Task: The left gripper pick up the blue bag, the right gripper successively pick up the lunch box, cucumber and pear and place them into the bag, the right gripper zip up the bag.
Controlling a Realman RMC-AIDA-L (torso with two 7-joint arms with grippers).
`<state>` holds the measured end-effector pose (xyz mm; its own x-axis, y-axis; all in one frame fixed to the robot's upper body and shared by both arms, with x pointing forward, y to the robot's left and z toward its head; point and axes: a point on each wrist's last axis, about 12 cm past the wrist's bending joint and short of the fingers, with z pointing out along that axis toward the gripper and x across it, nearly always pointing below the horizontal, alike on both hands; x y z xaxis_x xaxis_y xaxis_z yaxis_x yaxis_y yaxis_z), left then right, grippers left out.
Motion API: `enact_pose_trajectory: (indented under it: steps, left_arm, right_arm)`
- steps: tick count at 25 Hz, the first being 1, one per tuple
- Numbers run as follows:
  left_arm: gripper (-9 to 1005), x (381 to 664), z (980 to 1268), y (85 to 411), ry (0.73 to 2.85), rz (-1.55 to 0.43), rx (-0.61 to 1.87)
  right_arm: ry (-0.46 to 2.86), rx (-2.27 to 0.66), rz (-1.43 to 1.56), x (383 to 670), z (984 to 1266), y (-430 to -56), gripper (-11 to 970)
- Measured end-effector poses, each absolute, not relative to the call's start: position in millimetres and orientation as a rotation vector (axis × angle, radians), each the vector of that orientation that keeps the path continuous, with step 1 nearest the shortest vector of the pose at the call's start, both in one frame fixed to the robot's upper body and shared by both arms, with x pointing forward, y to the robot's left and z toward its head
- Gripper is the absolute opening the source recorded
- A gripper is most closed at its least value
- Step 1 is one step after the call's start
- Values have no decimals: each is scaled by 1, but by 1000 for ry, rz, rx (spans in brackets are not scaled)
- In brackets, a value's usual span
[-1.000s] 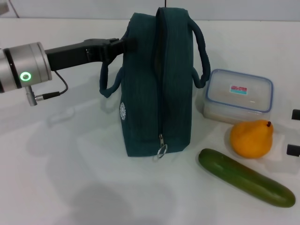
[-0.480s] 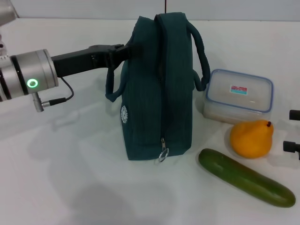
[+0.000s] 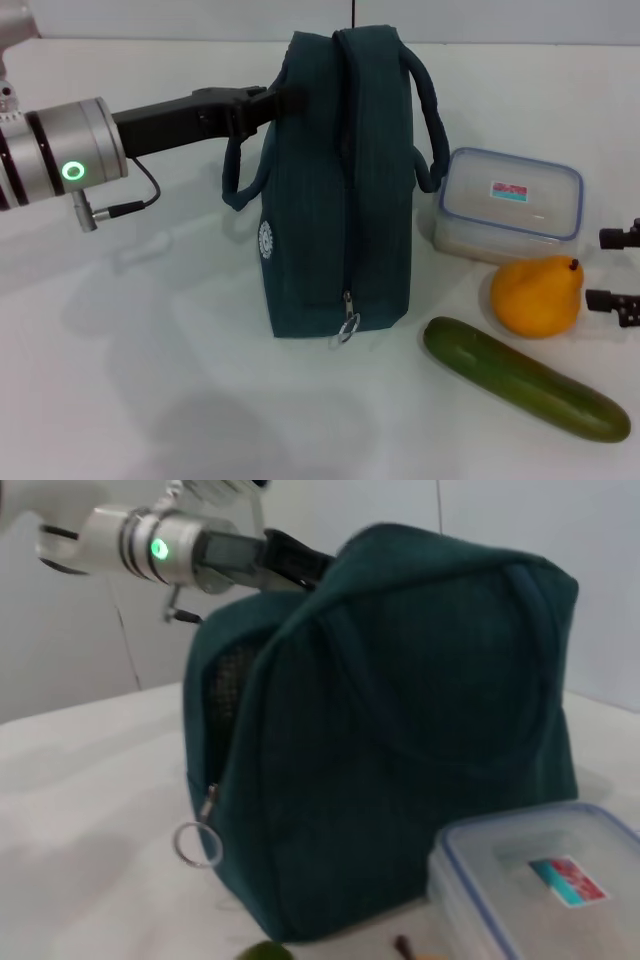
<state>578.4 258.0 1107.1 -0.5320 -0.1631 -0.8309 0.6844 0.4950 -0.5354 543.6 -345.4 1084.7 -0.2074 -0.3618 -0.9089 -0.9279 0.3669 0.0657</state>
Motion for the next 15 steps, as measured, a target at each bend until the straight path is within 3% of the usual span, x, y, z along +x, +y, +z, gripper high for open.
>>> enact_pose_trajectory:
  steps: [15]
  left_arm:
    - [44, 583, 1110, 256, 1817, -1145, 448]
  right_arm:
    - [1802, -931, 654, 574, 1093, -355, 829]
